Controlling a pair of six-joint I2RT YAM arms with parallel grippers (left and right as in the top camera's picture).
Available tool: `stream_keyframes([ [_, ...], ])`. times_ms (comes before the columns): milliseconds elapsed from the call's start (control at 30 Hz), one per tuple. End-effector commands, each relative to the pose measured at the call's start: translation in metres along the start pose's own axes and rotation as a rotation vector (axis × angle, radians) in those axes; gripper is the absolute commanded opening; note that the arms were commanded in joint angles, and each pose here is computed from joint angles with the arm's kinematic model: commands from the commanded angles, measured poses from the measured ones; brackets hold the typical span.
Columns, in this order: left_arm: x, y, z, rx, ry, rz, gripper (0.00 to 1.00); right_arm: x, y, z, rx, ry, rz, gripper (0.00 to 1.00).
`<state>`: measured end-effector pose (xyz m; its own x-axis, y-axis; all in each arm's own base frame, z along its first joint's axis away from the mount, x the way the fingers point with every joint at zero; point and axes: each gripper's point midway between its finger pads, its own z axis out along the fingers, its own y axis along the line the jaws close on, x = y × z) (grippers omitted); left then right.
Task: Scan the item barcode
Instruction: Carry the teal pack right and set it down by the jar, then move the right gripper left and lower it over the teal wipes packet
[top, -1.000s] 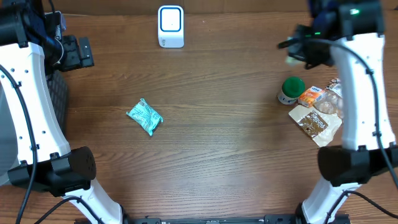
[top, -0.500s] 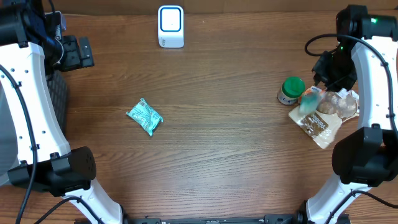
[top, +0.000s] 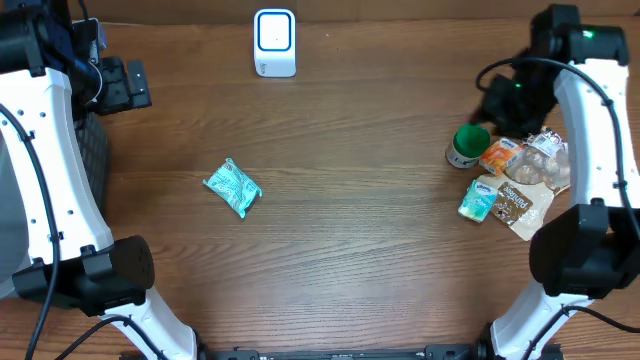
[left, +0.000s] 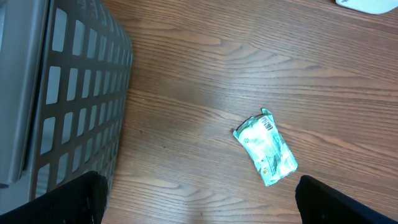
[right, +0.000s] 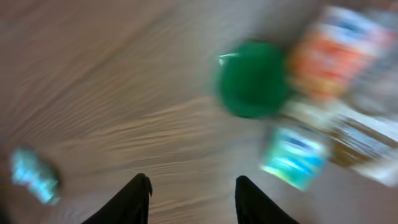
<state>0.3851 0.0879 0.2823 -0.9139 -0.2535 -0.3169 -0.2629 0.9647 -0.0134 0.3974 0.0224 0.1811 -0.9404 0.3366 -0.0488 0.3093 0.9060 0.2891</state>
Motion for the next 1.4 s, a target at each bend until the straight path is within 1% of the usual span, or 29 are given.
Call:
stream_keyframes([
  [0, 0.000, -0.001, -0.002, 0.001, -0.006, 0.020, 0.99, 0.017, 0.074, 0.001, -0.175, 0.013, -0.200, 0.43],
  [33, 0.000, -0.001, -0.002, 0.001, -0.006, 0.020, 0.99, 0.021, 0.088, 0.005, -0.190, 0.012, -0.220, 0.47],
  [200, 0.000, -0.001, -0.002, 0.001, -0.006, 0.020, 1.00, 0.046, 0.156, 0.036, -0.249, 0.008, -0.311, 0.50],
  [367, 0.000, -0.001, -0.002, 0.001, -0.006, 0.020, 0.99, 0.084, 0.209, 0.089, -0.275, 0.068, -0.319, 0.52],
  [400, 0.000, -0.001, -0.002, 0.001, -0.006, 0.020, 0.99, 0.091, 0.216, 0.100, -0.274, 0.083, -0.305, 0.53],
  [433, 0.000, -0.001, -0.002, 0.001, -0.006, 0.020, 1.00, 0.100, 0.224, 0.112, -0.274, 0.101, -0.288, 0.57],
  [500, 0.000, -0.001, -0.002, 0.001, -0.006, 0.020, 0.99, 0.116, 0.236, 0.132, -0.270, 0.131, -0.258, 0.58],
  [533, 0.000, -0.001, -0.002, 0.001, -0.006, 0.020, 1.00, 0.123, 0.242, 0.141, -0.270, 0.142, -0.246, 0.62],
  [633, 0.000, -0.001, -0.002, 0.001, -0.006, 0.021, 0.99, 0.144, 0.256, 0.163, -0.274, 0.167, -0.222, 0.62],
  [733, 0.000, -0.001, -0.002, 0.001, -0.006, 0.021, 0.99, 0.162, 0.268, 0.182, -0.275, 0.186, -0.200, 0.67],
  [833, 0.000, -0.001, -0.002, 0.001, -0.006, 0.020, 1.00, 0.175, 0.273, 0.200, -0.252, 0.181, -0.167, 0.70],
  [1000, 0.000, -0.001, -0.002, 0.001, -0.006, 0.021, 1.00, 0.191, 0.278, 0.231, -0.229, 0.176, -0.135, 0.69],
  [1067, 0.000, -0.001, -0.002, 0.001, -0.006, 0.020, 0.99, 0.194, 0.282, 0.242, -0.226, 0.161, -0.136, 0.68],
  [1267, 0.000, -0.001, -0.002, 0.001, -0.006, 0.020, 0.99, 0.201, 0.286, 0.257, -0.226, 0.158, -0.157, 0.57],
  [1367, 0.000, -0.001, -0.002, 0.001, -0.006, 0.021, 0.99, 0.201, 0.283, 0.260, -0.204, 0.138, -0.162, 0.49],
])
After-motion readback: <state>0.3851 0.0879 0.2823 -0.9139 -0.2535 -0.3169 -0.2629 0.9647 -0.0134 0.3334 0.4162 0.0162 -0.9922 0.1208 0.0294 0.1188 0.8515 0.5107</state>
